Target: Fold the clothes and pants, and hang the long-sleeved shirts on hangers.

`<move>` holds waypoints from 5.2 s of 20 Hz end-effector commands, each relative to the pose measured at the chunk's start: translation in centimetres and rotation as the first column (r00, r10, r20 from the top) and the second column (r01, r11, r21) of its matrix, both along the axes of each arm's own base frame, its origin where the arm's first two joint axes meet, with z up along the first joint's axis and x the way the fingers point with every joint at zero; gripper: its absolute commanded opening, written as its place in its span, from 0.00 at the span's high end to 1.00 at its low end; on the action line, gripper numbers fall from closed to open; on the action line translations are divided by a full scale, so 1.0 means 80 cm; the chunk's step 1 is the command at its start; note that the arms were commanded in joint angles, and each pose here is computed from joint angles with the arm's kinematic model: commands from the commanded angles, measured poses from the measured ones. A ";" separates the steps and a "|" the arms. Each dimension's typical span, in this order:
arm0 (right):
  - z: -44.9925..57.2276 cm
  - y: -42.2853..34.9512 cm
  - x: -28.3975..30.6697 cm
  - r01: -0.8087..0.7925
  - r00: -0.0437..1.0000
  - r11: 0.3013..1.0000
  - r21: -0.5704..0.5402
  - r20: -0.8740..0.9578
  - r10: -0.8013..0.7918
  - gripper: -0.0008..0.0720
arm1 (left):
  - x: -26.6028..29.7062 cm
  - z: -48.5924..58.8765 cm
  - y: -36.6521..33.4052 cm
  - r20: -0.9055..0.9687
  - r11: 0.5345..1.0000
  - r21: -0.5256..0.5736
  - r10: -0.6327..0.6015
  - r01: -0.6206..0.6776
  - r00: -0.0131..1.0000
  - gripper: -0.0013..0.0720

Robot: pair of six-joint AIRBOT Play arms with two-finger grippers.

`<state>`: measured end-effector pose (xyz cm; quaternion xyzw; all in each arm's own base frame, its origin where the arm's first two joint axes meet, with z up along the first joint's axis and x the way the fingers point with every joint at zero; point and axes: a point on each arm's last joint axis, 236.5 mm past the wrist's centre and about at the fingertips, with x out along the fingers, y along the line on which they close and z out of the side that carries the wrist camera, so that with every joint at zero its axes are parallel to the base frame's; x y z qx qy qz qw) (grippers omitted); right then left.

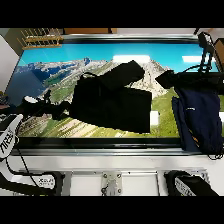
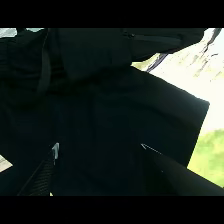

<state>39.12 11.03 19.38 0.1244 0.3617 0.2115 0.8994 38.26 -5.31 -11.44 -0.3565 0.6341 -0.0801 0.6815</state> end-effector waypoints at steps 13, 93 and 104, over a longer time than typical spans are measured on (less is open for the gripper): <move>-0.252 -0.092 -0.134 0.398 0.696 0.894 -0.206 -0.567 -0.440 0.23 | -0.066 0.025 -0.046 0.046 0.981 0.090 -0.178 0.173 0.983 0.96; -0.023 -0.036 0.098 0.141 0.968 0.965 -0.220 -0.175 -0.181 0.97 | 0.115 0.170 -0.032 0.286 0.997 0.060 -0.068 0.053 0.956 0.96; -0.270 -0.055 -0.214 0.124 0.785 0.957 -0.263 -0.563 -0.257 0.97 | -0.022 0.083 -0.059 0.111 0.985 0.050 -0.168 0.163 0.980 0.96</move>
